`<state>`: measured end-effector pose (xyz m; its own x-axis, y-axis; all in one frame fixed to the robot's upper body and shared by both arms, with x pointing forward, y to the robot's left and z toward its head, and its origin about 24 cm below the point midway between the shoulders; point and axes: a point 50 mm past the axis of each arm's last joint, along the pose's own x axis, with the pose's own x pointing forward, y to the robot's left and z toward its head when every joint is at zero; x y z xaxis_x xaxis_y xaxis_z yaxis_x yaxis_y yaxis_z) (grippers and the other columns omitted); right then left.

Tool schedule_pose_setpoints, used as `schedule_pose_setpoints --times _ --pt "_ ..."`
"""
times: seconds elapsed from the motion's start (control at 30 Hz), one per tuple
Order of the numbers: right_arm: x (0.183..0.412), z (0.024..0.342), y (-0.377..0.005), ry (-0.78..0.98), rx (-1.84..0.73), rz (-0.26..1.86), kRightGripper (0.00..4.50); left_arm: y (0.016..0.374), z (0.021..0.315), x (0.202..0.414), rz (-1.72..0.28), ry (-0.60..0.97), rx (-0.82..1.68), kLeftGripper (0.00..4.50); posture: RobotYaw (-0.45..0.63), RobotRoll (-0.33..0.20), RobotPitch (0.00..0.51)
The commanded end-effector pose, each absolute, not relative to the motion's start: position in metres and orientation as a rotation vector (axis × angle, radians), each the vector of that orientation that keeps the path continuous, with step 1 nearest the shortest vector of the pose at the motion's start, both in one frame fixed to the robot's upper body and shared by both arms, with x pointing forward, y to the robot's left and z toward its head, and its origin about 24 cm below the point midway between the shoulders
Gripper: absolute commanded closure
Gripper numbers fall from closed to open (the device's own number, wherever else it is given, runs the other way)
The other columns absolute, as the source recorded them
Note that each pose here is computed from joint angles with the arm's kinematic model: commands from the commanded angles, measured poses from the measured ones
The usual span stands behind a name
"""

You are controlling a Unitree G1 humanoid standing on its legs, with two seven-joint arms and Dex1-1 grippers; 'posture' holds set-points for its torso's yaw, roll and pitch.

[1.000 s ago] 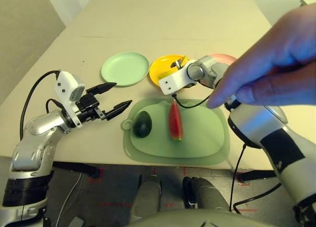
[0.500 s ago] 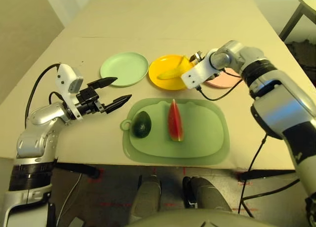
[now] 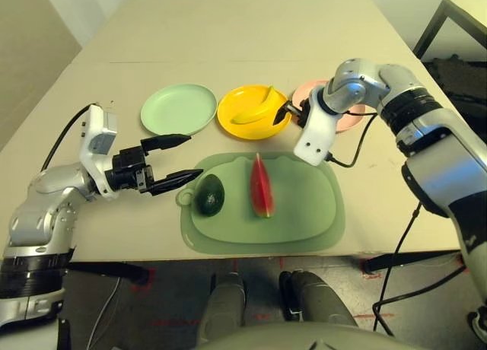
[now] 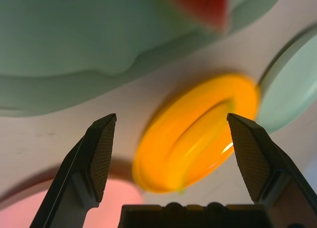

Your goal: Place the fruits into color-matched plates.

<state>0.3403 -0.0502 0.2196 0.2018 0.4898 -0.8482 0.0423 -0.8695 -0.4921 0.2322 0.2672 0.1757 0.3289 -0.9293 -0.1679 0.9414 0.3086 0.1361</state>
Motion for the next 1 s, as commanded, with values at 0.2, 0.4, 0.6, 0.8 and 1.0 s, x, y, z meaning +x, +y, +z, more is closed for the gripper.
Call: schedule_pose_setpoints --times 0.2,0.4,0.6,0.8,1.0 --pt "0.303 0.236 -0.023 -0.669 -2.116 1.806 0.03 0.266 0.172 0.223 -1.306 0.111 0.262 0.0 0.05 0.0 0.113" --pt "0.282 0.236 -0.019 -0.667 -2.118 1.902 0.03 0.267 0.171 0.222 -1.303 0.124 0.263 0.0 0.06 0.0 0.112" --pt "0.274 0.228 -0.014 -0.587 -2.128 1.953 0.03 0.269 0.173 0.223 -1.285 0.119 0.276 0.0 0.06 0.0 0.112" --pt "0.277 0.216 -0.01 -0.537 -2.154 1.961 0.03 0.269 0.176 0.223 -1.275 0.108 0.288 0.0 0.08 0.0 0.118" --pt "0.285 0.205 -0.006 -0.491 -2.185 1.954 0.03 0.271 0.176 0.22 -1.261 0.107 0.294 0.0 0.09 0.0 0.121"
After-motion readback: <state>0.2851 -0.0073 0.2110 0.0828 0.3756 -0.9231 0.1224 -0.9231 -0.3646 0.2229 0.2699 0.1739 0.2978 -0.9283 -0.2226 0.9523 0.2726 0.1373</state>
